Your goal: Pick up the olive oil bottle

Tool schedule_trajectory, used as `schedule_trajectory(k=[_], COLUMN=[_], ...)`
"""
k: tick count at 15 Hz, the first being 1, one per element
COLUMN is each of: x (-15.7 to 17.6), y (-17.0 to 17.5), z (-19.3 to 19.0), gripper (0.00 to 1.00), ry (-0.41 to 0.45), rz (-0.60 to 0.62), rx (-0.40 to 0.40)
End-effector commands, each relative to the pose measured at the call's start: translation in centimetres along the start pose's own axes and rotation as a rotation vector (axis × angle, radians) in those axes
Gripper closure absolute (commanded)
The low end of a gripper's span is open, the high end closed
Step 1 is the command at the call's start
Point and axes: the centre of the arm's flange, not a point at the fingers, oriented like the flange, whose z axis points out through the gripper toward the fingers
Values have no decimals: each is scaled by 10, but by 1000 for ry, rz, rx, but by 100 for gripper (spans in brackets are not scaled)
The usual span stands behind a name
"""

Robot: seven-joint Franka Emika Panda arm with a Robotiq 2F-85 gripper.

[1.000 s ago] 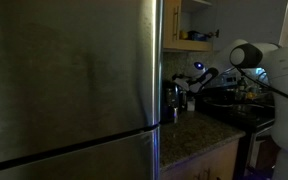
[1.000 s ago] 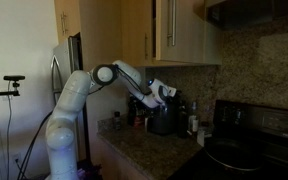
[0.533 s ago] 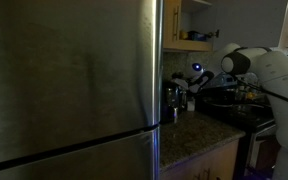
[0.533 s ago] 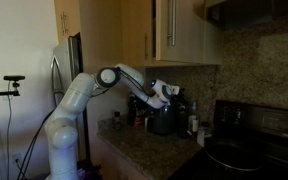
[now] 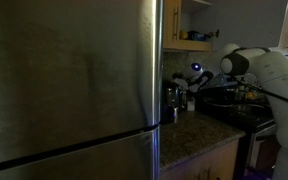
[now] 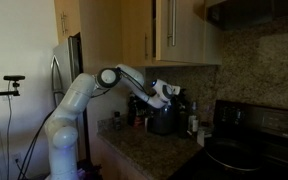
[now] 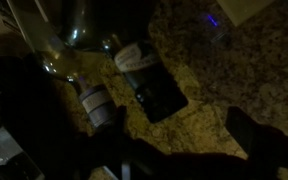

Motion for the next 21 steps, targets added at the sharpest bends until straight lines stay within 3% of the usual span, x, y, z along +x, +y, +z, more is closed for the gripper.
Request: schedule_trajectory(k=[1, 4, 5, 6, 15, 21], x=[-7, -9, -10, -11, -12, 11], y=[4, 6, 6, 6, 15, 22], z=[5, 6, 6, 5, 6, -3], gripper=[0, 0, 10, 28, 99, 100], ry=[-33, -46, -52, -60, -78, -24], rz=[44, 65, 66, 72, 96, 93], rx=[-33, -42, -39, -37, -28, -69])
